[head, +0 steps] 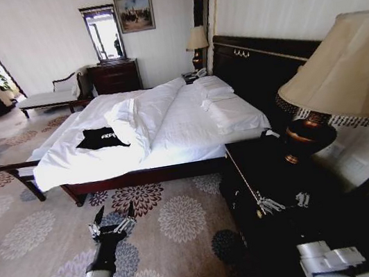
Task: Fold the clothes on the bed.
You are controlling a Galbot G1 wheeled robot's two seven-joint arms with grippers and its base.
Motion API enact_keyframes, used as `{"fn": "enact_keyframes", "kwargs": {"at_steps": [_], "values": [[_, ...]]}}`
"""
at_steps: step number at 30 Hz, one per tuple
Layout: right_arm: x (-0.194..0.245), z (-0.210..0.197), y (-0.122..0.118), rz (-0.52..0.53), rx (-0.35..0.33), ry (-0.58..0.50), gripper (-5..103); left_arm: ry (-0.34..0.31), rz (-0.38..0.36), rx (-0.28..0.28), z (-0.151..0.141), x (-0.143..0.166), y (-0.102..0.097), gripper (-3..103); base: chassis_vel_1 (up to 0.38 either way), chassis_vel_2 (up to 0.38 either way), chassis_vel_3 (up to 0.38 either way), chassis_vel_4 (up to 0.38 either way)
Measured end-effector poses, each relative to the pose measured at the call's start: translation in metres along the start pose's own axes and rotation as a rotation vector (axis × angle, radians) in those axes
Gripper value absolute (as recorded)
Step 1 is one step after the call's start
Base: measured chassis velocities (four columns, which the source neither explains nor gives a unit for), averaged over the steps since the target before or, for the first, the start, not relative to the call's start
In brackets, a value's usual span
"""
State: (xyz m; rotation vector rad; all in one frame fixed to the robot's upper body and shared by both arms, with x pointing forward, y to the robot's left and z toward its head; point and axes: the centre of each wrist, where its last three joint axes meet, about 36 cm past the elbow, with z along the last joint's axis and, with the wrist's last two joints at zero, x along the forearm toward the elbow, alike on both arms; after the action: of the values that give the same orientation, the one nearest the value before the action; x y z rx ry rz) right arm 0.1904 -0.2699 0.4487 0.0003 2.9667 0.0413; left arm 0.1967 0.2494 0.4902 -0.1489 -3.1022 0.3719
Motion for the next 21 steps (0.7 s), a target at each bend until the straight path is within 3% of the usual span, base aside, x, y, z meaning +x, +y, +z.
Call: {"fn": "enact_keyframes", "kwargs": {"at_steps": [7, 9, 10, 11, 13, 21], "values": [[-0.0004, -0.0063, -0.0035, 0.001, 0.004, -0.009, 100, 0.004, -0.004, -0.033, 0.0020, -0.0022, 0.0046, 100, 0.000, 0.000, 0.000, 0.000], [-0.0002, -0.0058, -0.0051, 0.010, 0.013, -0.003, 100, -0.010, -0.009, -0.095, 0.0004, -0.0035, 0.0060, 100, 0.000, 0.000, 0.000, 0.000], [-0.0002, -0.0058, -0.0051, 0.010, 0.013, -0.003, 100, -0.010, -0.009, -0.095, 0.0004, -0.0035, 0.0060, 100, 0.000, 0.000, 0.000, 0.000], [0.0000, -0.0052, -0.0075, 0.010, 0.041, 0.000, 100, -0.032, -0.016, -0.160, 0.0001, -0.0046, 0.0086, 100, 0.000, 0.000, 0.000, 0.000], [0.0002, -0.0052, -0.0091, 0.008, 0.059, 0.004, 100, -0.049, -0.023, -0.210, 0.0007, -0.0050, 0.0111, 100, 0.000, 0.000, 0.000, 0.000], [0.0024, -0.0044, -0.0056, 0.003, 0.051, 0.048, 100, -0.045, -0.023, -0.168, 0.0021, -0.0024, 0.0087, 100, 0.000, 0.000, 0.000, 0.000]]}}
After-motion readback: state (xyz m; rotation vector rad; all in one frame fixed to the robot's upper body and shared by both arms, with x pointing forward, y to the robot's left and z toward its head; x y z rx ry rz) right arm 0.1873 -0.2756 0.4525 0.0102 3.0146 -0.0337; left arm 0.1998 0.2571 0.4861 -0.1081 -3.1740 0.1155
